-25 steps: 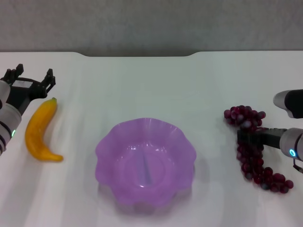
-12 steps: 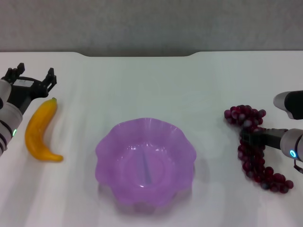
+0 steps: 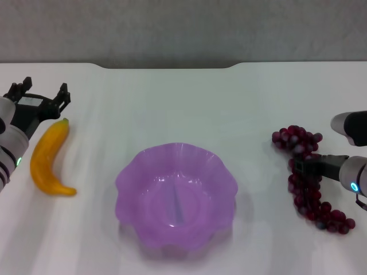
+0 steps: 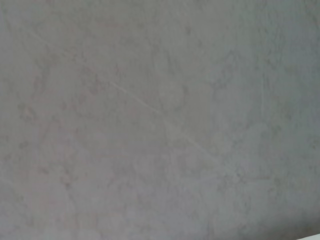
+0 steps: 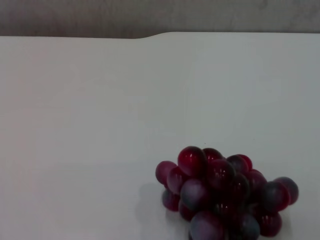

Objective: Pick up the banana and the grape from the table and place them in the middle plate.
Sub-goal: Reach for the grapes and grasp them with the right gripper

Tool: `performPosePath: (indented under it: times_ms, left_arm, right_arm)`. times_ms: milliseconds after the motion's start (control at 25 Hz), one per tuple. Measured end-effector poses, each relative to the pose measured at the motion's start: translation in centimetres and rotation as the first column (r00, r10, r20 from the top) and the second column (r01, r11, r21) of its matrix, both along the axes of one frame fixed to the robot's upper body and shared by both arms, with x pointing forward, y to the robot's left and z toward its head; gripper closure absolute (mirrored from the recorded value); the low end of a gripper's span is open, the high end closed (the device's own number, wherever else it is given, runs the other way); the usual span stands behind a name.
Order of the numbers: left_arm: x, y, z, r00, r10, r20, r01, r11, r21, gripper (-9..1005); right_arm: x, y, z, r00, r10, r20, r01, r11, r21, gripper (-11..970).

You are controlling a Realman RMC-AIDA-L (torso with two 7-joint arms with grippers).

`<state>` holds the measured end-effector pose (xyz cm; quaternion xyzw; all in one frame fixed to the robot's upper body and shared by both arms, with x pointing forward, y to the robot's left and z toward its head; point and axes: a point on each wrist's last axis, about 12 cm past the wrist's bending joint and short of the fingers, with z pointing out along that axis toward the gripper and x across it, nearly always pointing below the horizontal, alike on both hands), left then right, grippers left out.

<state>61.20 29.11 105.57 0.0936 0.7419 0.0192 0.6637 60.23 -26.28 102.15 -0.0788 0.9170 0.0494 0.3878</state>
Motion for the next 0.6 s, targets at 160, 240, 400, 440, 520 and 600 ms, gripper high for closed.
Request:
performPosePath:
  times_ms: [160,240,400,440,520,600]
  left_arm:
    - [0.0,0.0,0.0,1.0,0.0,0.0,0.0,1.0,0.0,178]
    - [0.02,-0.01,0.01,1.0,0.0,0.0,0.0,1.0,0.0,178]
    - [0.04,-0.05,0.02,1.0,-0.002,0.0,0.002,1.0,0.001,178]
    - [0.04,-0.06,0.03,1.0,-0.002,0.0,0.002,1.0,0.001,177]
    - [0.05,-0.06,0.02,1.0,-0.002,-0.001,0.002,1.0,0.001,177]
    - [0.05,-0.07,0.02,1.0,-0.002,-0.001,0.002,1.0,0.001,177]
  right_arm:
    - [0.05,0.04,0.04,1.0,0.004,0.001,-0.004,1.0,-0.003,497]
    - [0.03,0.13,0.01,1.0,0.01,0.004,-0.01,1.0,-0.008,514]
    - [0.02,0.26,-0.03,1.0,0.018,0.014,-0.018,1.0,-0.019,523]
    - [0.02,0.27,-0.03,1.0,0.018,0.014,-0.018,1.0,-0.019,524]
    - [0.02,0.27,-0.03,1.0,0.017,0.015,-0.017,1.0,-0.018,524]
    - [0.03,0.27,-0.02,1.0,0.015,0.015,-0.015,1.0,-0.016,525]
